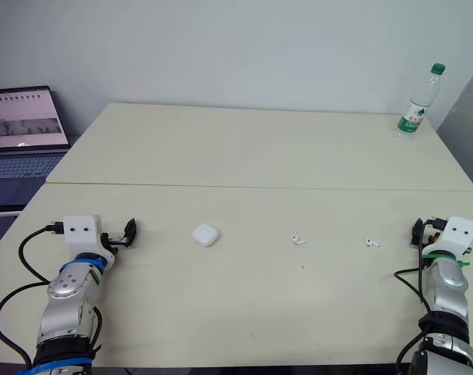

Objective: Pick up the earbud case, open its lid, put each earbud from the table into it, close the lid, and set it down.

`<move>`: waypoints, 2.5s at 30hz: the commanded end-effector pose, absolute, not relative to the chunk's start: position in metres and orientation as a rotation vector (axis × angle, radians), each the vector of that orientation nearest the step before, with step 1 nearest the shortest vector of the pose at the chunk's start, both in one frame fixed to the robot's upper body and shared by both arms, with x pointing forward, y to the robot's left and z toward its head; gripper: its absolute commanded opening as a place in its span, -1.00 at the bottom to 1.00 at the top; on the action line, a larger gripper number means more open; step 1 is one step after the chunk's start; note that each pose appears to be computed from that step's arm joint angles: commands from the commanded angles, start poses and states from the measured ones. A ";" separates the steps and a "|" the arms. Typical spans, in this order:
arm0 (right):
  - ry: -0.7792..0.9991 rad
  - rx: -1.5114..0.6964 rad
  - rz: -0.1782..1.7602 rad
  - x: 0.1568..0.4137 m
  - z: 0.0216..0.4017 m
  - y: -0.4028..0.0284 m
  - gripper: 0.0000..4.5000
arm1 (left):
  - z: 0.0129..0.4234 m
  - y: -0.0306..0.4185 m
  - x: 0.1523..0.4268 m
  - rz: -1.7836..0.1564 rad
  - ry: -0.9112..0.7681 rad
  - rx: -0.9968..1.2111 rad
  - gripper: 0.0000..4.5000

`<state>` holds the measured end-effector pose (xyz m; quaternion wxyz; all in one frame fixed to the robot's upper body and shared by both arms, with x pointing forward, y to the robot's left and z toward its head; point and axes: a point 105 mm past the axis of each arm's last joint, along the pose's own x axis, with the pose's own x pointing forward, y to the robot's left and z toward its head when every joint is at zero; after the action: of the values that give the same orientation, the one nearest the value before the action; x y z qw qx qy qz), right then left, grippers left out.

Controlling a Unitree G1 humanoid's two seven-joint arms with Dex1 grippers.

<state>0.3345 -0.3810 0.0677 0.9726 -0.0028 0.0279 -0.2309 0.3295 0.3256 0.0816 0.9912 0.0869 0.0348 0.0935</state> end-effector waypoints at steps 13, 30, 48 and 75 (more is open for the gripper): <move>-0.008 0.002 -0.499 0.335 0.084 -0.389 1.00 | 0.099 0.324 0.333 0.163 0.015 0.191 0.98; -0.023 -0.001 -0.484 0.339 0.090 -0.387 1.00 | 0.115 0.321 0.331 0.105 -0.027 0.186 0.98; -0.082 -0.135 0.561 0.367 0.170 -0.241 1.00 | 0.151 0.198 0.290 -0.732 0.194 0.143 0.98; 0.033 -0.173 1.364 0.278 0.201 -0.100 1.00 | 0.081 0.170 0.325 -0.735 0.334 0.217 0.81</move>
<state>0.2840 -0.1025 0.1864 0.7798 -0.0586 0.0445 0.6216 0.3247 0.1713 0.0831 0.9157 0.1003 0.1620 -0.3539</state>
